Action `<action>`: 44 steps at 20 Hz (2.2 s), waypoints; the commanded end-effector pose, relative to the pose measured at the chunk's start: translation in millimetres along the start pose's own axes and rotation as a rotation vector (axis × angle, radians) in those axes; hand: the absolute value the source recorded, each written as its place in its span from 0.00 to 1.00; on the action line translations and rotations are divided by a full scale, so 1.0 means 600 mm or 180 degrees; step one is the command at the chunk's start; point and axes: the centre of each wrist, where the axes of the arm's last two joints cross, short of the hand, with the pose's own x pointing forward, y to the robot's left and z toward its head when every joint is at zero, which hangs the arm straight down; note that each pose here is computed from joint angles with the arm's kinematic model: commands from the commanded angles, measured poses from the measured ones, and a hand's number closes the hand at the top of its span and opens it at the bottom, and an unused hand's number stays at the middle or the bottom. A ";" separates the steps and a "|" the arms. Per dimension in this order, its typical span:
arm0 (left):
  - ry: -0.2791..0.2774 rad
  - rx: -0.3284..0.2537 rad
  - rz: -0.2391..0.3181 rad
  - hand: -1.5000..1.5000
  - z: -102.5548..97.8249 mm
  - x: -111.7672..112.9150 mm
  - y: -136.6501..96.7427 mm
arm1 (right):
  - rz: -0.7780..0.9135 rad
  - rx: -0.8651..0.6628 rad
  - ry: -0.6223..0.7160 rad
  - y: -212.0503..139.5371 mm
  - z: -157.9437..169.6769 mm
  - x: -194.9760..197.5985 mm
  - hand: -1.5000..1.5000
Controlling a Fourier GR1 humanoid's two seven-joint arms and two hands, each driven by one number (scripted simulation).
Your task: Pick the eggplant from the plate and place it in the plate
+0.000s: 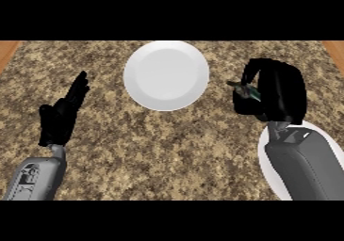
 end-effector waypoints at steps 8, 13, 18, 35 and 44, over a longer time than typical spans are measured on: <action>-0.0037 -0.0051 0.0008 0.50 -0.013 -0.007 0.023 | -0.0542 0.0374 -0.0076 0.103 -0.058 0.109 1.00; -0.0073 -0.0144 0.0015 0.50 -0.019 0.030 -0.020 | -0.0612 0.0410 -0.0072 0.112 -0.120 0.174 1.00; -0.0110 -0.0208 -0.0018 0.50 -0.019 0.019 -0.034 | -0.0030 0.0652 -0.0021 0.165 -0.134 0.158 1.00; -0.0278 -0.0392 0.0017 0.50 -0.041 0.049 -0.057 | -0.1009 0.0753 0.0582 0.214 -0.135 0.104 0.00; -0.0117 -0.0133 -0.0034 0.50 -0.016 0.009 -0.016 | -0.2061 -0.0070 0.0817 0.201 -0.140 0.077 0.00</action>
